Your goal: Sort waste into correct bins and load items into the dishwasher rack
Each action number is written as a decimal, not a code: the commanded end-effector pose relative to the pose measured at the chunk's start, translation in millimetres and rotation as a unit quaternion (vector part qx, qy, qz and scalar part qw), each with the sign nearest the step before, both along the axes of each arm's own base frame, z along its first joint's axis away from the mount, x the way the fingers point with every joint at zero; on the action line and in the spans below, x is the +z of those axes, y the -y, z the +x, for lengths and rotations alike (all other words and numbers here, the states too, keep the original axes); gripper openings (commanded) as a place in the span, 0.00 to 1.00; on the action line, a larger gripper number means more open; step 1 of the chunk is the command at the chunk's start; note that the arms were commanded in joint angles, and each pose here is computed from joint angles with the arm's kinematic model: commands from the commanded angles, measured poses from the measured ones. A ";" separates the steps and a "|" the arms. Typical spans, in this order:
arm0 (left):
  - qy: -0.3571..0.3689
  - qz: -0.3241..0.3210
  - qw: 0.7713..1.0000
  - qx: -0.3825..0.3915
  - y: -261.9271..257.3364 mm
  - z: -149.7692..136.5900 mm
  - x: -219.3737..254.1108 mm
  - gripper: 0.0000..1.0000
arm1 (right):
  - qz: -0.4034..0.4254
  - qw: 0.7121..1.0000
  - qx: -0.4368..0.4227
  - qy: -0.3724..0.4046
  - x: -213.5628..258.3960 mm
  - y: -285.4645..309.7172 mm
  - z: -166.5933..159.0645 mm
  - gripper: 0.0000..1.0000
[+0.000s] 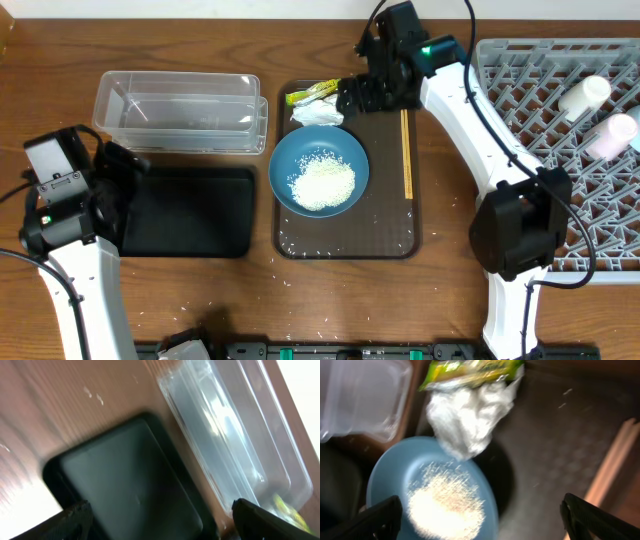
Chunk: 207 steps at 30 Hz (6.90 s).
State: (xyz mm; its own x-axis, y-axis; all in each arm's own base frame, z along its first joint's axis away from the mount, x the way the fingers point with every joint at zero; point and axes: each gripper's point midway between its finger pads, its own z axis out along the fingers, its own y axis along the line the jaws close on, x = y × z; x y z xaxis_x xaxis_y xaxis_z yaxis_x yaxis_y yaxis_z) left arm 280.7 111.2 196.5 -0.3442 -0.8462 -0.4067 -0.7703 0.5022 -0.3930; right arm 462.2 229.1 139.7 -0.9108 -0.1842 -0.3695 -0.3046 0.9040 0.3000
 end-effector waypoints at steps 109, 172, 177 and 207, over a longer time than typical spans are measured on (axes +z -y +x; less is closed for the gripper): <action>-0.152 0.231 0.835 -0.475 394.4 84.0 -170.2 0.43 | -0.088 0.940 -0.305 0.123 27.1 312.7 92.2 0.99; -0.078 0.007 0.940 -0.332 260.7 58.7 21.9 0.06 | -0.088 0.940 -0.304 0.123 27.1 312.7 92.2 0.99; -0.092 -0.058 0.946 -0.307 232.1 58.6 13.6 0.06 | -0.088 0.940 -0.305 0.123 27.1 312.7 92.2 0.99; 0.122 -0.422 0.841 -0.316 128.8 56.5 52.0 0.06 | -0.088 0.940 -0.305 0.123 27.1 312.7 92.2 0.99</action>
